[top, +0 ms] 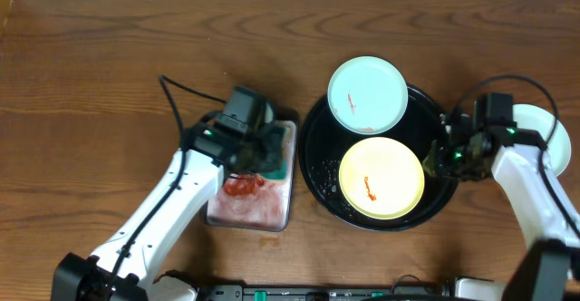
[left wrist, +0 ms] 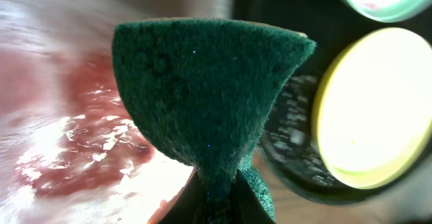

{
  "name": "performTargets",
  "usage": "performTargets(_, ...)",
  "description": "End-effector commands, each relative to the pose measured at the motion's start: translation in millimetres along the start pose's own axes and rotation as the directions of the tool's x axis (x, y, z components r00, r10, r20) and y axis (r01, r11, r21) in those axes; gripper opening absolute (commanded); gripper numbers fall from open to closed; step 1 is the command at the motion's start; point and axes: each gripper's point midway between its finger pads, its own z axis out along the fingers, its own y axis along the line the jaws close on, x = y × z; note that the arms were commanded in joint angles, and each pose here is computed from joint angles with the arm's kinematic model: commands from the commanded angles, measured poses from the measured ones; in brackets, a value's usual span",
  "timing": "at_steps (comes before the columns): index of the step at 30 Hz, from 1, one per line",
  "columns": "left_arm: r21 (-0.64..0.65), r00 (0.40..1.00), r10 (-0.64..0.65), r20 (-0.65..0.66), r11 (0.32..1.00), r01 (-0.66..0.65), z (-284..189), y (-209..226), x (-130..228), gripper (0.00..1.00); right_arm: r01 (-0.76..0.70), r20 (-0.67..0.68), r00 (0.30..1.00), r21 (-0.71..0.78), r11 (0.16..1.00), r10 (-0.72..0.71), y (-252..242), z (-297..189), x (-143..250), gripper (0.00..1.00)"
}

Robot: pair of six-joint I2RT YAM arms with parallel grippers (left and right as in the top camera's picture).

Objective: Clean dirty plates on tray and stack at the side

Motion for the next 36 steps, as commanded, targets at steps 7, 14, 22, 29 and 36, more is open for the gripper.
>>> performTargets(7, 0.179, 0.996, 0.077, 0.049, 0.980, -0.085, 3.9, -79.2, 6.4, 0.07, 0.036, -0.152, 0.987, -0.072, 0.997, -0.047, 3.3, 53.7, 14.6, 0.14)
performTargets(14, 0.213, 0.997, 0.080, 0.017, 0.974, -0.082, 28.5, -107.1, 19.1, 0.07, 0.076, -0.145, 0.987, 0.012, 0.997, -0.073, 10.7, 56.5, 14.1, 0.01)
performTargets(22, 0.225, 0.994, 0.102, -0.041, 0.970, -0.090, 83.1, -130.0, 37.9, 0.07, 0.088, -0.136, 0.988, 0.157, 0.984, -0.066, 9.0, 52.3, 16.7, 0.01)
performTargets(29, 0.294, 0.991, 0.086, -0.100, 0.954, -0.053, 140.0, -151.7, 54.8, 0.07, 0.095, -0.133, 0.988, 0.158, 0.983, -0.074, 12.2, 53.3, 16.5, 0.01)
performTargets(36, 0.014, 0.994, 0.067, -0.086, 0.998, -0.066, 169.6, -85.3, 52.6, 0.07, 0.096, -0.133, 0.988, 0.154, 0.983, -0.075, 12.9, 53.4, 16.6, 0.01)
